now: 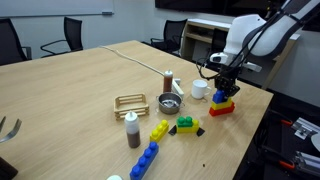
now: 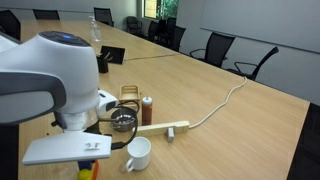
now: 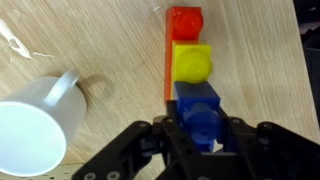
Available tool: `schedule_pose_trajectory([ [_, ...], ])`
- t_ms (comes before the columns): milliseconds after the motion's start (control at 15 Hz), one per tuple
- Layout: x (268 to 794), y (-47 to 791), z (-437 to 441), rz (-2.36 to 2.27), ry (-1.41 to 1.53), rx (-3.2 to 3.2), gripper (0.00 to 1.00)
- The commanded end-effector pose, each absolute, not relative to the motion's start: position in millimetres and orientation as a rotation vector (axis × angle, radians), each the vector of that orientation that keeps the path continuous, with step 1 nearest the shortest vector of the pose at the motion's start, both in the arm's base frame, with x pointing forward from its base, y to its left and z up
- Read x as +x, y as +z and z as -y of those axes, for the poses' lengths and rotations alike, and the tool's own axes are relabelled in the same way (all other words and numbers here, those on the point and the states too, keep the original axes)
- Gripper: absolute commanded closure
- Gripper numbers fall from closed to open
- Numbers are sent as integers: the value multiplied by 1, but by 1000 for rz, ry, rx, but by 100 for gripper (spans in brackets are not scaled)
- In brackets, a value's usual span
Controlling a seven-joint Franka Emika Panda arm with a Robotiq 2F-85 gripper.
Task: Put the blue-yellow building block on top of the orange building block
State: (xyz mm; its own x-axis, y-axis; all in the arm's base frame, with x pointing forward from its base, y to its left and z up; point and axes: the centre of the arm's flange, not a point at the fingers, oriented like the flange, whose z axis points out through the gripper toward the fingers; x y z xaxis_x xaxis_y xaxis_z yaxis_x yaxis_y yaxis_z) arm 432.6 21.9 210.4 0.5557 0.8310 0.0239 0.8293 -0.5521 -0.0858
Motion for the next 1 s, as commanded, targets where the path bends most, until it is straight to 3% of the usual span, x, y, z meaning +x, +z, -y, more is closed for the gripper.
schedule_pose_trajectory([
  [0,431,205,-17,1444,12,-2752,90],
  [667,432,204,-12,1311,-46,-2821,90],
  [733,432,204,-11,1307,-45,-2826,86],
  [800,432,204,-11,1300,-44,-2829,48],
  [933,432,203,-11,1289,-38,-2834,33],
])
